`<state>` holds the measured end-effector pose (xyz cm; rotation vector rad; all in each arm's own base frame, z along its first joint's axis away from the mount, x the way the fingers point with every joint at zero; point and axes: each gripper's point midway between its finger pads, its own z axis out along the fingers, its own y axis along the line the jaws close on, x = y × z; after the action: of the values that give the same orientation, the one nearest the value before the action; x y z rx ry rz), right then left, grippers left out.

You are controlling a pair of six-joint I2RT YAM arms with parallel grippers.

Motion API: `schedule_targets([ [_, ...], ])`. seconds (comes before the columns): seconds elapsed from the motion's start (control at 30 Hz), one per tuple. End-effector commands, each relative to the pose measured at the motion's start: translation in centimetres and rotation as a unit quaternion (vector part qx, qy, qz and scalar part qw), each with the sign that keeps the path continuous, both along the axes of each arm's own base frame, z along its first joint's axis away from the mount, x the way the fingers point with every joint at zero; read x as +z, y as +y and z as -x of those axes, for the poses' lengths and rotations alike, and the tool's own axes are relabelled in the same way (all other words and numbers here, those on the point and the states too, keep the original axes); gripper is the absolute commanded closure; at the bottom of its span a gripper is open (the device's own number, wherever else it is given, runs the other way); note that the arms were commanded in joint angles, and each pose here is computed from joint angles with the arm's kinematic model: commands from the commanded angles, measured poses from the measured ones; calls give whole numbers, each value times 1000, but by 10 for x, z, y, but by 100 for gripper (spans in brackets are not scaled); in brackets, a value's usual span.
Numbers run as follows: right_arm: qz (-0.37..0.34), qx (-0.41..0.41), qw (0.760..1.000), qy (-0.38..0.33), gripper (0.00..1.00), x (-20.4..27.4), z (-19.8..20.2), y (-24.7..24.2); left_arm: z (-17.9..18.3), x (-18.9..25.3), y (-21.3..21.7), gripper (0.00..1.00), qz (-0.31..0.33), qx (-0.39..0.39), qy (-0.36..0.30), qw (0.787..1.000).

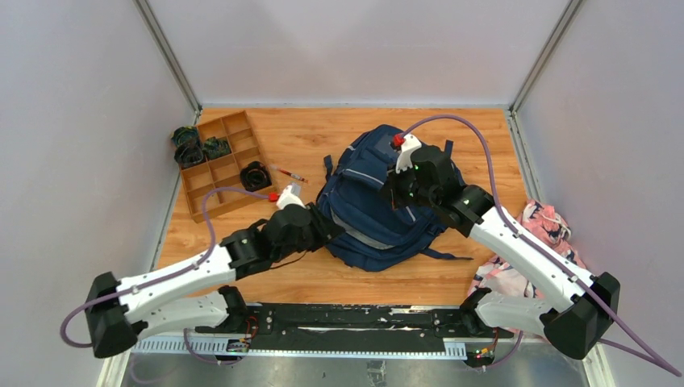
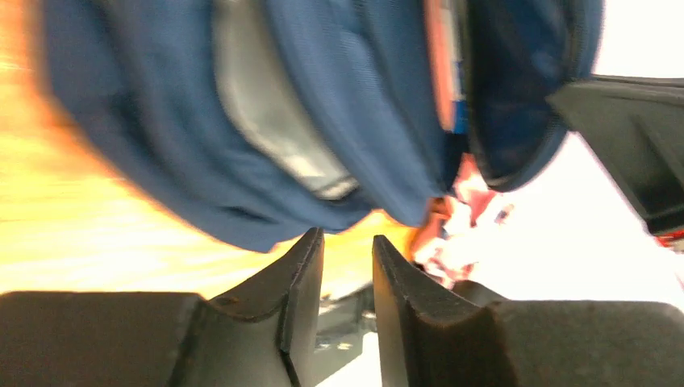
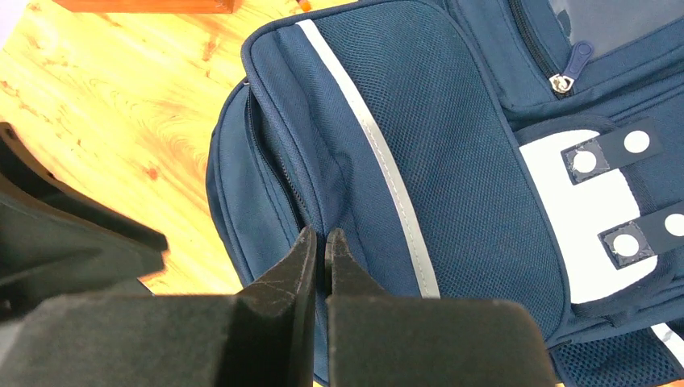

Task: Pack the student bag
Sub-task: Place the stationery in the student bag.

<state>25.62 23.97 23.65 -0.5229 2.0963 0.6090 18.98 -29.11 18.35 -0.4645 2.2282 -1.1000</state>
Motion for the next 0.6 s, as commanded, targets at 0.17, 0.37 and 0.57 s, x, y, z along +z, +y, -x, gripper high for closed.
schedule_targets([
  [0.17,-10,12,1000,-24,100,9,-3,9,-40,-23,130,39,-154,174,-26,972],
  [0.37,-3,14,1000,-17,100,5,-4,10,-125,-12,153,42,-320,231,-4,919],
  [0.57,9,9,1000,-24,100,6,-1,6,-196,-14,148,40,-426,236,67,871],
])
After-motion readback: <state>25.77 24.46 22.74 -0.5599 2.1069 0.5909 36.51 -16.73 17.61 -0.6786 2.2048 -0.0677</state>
